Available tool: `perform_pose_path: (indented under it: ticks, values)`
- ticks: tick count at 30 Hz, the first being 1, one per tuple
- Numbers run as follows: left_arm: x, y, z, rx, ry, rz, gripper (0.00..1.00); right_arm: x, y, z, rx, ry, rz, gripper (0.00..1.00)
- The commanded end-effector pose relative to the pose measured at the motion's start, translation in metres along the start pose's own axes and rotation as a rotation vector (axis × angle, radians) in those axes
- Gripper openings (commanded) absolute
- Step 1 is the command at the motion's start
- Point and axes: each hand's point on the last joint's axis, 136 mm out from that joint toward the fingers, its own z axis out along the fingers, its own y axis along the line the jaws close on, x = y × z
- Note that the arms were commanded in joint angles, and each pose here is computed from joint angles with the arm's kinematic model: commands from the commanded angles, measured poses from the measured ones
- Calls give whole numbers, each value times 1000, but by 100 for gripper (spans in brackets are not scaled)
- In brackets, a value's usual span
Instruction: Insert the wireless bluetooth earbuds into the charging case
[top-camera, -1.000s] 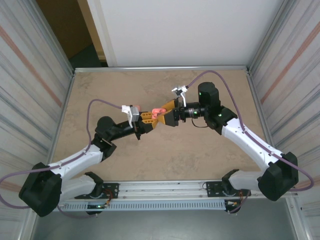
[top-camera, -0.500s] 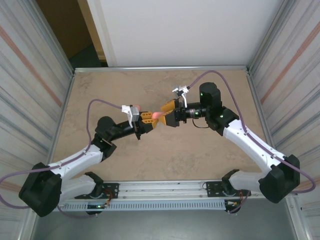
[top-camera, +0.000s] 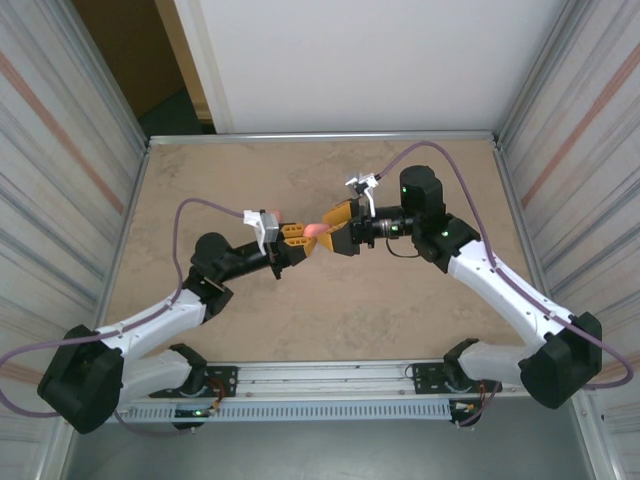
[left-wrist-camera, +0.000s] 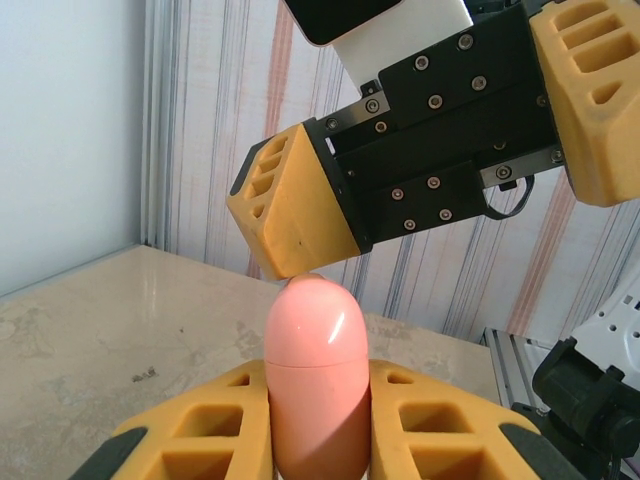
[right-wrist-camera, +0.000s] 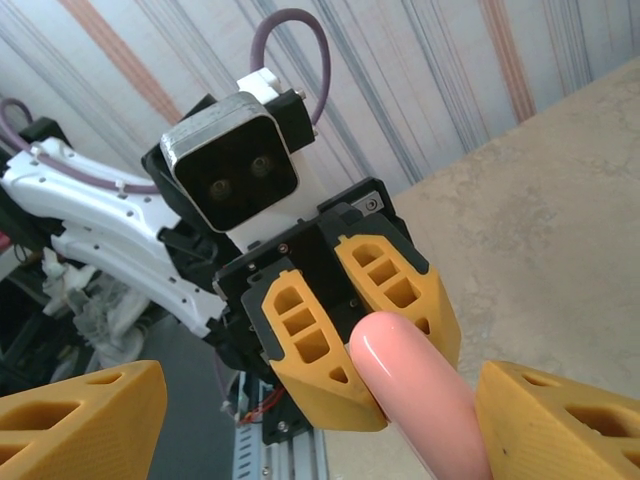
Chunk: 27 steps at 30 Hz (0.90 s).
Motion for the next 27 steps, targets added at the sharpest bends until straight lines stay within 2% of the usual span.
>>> perform_pose_path:
  ticks: [1,8,16,23,25,27]
  values:
    - [-16,-2,2,1,-30,40,0,-9,5,-10,41,-29,-46,80]
    - [-2,8,1,-53,21,7,0,-10,-19,-32,163,-86,0,80]
    - [31,26,0,-139,130,-87,0,-13,-49,-62,295,-202,69,83]
    - [69,43,-4,-240,223,-181,0,-18,-71,-89,381,-356,124,93]
    - [81,47,-5,-272,255,-197,0,-23,-66,-98,379,-422,111,99]
    - [95,48,-4,-293,293,-220,0,-24,-66,-105,388,-468,106,100]
